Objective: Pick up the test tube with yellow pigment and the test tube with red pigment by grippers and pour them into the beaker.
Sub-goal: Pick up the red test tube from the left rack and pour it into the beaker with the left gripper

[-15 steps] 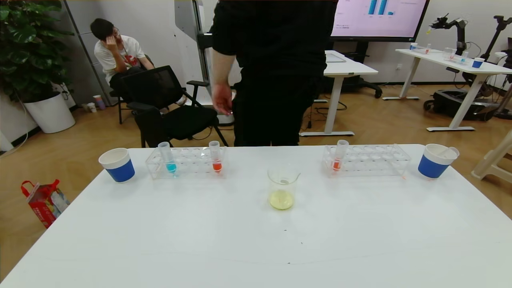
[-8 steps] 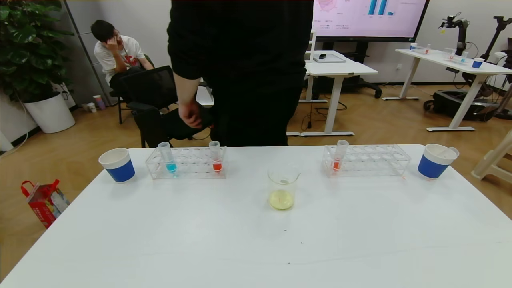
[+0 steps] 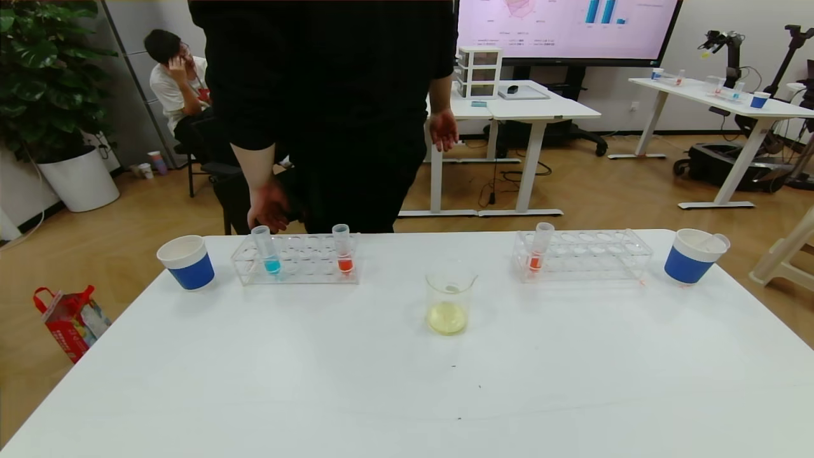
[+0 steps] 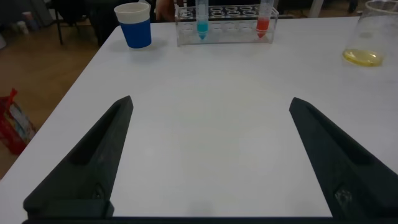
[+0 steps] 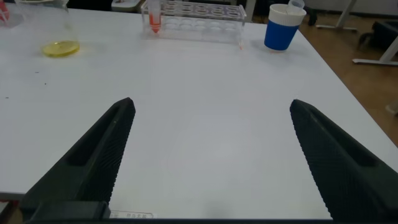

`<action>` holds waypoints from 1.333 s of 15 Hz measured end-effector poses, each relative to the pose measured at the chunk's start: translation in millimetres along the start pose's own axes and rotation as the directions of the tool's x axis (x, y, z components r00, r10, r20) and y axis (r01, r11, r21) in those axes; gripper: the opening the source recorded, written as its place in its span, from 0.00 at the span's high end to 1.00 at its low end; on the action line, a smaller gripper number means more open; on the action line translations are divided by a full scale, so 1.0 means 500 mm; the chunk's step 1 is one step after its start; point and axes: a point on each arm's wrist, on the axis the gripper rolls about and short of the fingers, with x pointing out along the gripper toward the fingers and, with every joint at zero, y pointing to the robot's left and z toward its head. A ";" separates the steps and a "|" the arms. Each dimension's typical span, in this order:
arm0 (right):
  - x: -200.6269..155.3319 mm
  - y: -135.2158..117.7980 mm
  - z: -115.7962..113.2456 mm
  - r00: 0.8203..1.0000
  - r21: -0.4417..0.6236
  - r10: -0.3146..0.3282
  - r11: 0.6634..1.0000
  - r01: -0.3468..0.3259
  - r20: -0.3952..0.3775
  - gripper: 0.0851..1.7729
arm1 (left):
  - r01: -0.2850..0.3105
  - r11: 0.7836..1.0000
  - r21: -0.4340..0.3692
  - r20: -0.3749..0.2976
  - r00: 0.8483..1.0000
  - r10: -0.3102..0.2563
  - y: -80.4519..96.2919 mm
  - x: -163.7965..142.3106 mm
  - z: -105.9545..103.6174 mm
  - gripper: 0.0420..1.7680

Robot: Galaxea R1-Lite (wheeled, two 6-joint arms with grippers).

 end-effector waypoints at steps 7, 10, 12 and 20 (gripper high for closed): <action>0.000 0.000 0.000 1.000 0.000 -0.001 1.000 0.001 0.000 0.02 | -0.002 1.000 0.016 -0.002 1.000 0.002 0.000 0.000 0.000 0.01; 0.000 0.000 0.000 1.000 0.001 0.000 1.000 0.000 0.000 0.02 | 0.000 1.000 0.017 0.025 1.000 -0.001 0.000 -0.004 0.013 0.01; 0.000 0.000 0.000 1.000 0.001 -0.001 1.000 0.001 0.000 0.02 | 0.012 1.000 0.020 0.065 0.998 -0.013 0.001 -0.013 0.050 0.01; 0.000 0.000 0.000 1.000 0.000 0.000 1.000 0.000 0.000 0.02 | 0.043 0.999 0.015 0.092 0.995 -0.044 0.005 0.095 0.275 0.01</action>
